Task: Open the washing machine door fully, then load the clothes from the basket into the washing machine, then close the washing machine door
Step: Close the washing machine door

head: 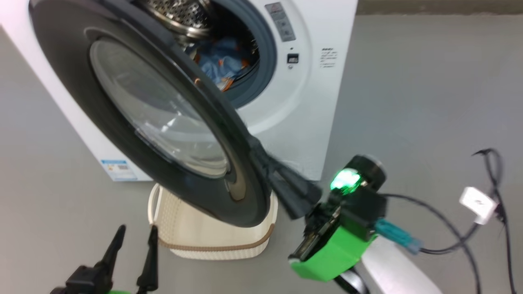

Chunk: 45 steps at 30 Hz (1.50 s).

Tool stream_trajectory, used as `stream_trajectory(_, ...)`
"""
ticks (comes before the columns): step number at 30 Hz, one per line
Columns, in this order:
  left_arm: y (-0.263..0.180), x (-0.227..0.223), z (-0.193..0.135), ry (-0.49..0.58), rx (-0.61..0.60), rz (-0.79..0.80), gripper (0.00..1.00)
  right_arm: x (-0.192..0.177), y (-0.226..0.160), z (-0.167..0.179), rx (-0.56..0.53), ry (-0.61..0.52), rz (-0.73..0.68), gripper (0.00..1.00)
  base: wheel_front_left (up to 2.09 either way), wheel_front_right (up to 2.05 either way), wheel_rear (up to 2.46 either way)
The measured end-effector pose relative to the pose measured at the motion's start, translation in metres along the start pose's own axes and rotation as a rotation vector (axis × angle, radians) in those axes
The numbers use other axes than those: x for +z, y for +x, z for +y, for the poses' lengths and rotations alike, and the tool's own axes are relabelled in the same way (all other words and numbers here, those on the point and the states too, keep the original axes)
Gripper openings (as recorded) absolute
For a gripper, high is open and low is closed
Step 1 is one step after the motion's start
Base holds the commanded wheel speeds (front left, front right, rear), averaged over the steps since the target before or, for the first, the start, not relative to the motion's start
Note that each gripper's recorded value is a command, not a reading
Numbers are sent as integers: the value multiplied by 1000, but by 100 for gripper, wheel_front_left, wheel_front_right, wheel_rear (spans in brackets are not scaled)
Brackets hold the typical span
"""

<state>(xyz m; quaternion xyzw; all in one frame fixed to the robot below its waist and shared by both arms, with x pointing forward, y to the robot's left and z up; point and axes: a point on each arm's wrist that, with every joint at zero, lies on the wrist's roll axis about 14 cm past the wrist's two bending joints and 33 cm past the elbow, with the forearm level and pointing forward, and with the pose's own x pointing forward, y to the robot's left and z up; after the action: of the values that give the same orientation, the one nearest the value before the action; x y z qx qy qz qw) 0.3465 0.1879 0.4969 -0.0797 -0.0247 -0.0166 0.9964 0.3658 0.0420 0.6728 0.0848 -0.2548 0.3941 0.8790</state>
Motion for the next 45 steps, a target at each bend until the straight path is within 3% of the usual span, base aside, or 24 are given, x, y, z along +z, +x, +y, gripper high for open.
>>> stream_trajectory(6, 11, 5, -3, -1, -4, -18, 100, -53, -3, 13, 26, 108, 130, 0, 0, 0, 0)
stream_trajectory(16, 15, -2, 11, 1, 42, 1, 100, -95, -3, 13, 24, 188, 208, 0, 0, 0, 0)
stream_trajectory(45, 28, -8, 22, 0, 80, 15, 100, -125, 1, -24, -57, 212, 234, 0, 0, 0, 0)
